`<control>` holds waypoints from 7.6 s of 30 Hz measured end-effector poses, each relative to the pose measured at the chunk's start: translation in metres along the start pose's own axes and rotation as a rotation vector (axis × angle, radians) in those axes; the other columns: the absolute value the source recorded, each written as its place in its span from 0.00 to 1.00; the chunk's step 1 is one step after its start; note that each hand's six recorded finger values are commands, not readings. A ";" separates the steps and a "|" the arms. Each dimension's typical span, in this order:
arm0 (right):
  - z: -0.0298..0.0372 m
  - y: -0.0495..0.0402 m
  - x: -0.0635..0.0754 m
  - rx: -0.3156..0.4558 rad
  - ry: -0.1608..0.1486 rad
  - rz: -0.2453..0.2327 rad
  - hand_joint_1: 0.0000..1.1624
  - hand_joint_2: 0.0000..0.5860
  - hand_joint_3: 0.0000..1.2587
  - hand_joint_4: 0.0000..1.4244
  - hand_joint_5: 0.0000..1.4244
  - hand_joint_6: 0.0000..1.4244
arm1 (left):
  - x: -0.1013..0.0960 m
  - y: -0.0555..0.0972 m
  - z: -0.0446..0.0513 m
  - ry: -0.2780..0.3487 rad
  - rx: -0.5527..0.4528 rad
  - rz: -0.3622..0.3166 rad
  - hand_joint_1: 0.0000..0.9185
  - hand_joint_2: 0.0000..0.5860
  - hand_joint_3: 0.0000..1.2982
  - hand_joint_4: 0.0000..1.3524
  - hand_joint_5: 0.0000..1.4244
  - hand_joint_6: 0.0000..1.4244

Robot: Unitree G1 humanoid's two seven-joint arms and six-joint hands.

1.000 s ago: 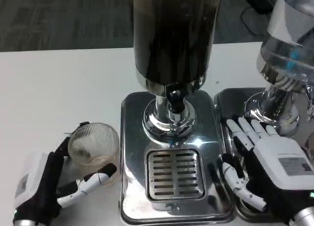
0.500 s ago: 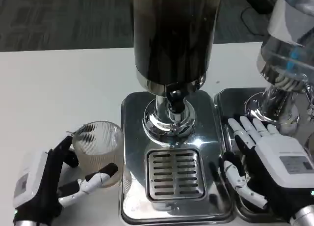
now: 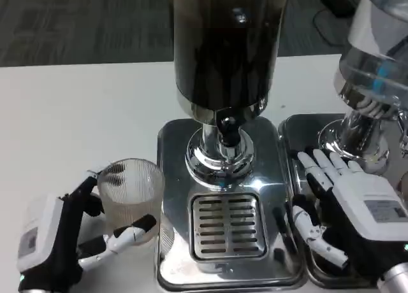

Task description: Grasp the cup under the faucet to collect the drink, then remove the cup.

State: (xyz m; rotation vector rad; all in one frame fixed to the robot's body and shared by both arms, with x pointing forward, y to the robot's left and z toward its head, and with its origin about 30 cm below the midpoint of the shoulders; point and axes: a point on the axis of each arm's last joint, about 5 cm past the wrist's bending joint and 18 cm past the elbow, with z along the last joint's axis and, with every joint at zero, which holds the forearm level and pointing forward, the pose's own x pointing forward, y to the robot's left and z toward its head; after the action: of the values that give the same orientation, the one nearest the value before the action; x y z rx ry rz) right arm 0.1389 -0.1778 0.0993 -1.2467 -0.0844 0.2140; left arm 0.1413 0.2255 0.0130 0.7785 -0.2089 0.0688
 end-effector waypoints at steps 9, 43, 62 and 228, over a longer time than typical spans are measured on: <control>-0.0001 0.0000 0.000 0.001 0.001 -0.001 0.00 0.88 0.04 0.00 0.00 0.02 | -0.001 -0.001 0.0001 -0.013 0.015 0.013 0.63 0.29 0.31 0.33 0.50 0.55; 0.0004 -0.0007 0.003 0.002 -0.003 -0.018 0.02 0.87 0.04 0.00 0.00 0.03 | 0.008 0.002 0.0086 -0.101 0.023 0.083 0.68 0.28 0.32 0.33 0.50 0.56; 0.0046 0.0046 0.000 0.012 0.037 -0.030 0.02 0.87 0.04 0.00 0.00 0.03 | 0.026 0.003 0.0158 -0.233 -0.004 -0.042 0.67 0.26 0.34 0.35 0.51 0.59; -0.0321 -0.0182 0.000 -0.093 0.061 0.044 0.02 0.95 0.00 0.00 0.00 0.00 | 0.084 0.091 0.1122 -0.520 -0.546 -0.699 0.00 0.26 0.12 0.00 0.09 0.03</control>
State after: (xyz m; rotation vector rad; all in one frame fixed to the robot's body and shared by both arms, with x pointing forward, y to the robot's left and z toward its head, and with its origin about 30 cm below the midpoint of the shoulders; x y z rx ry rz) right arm 0.1463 -0.2132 0.1063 -1.3474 -0.0144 0.2125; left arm 0.1931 0.2098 0.1711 0.2746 -0.4151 -0.8296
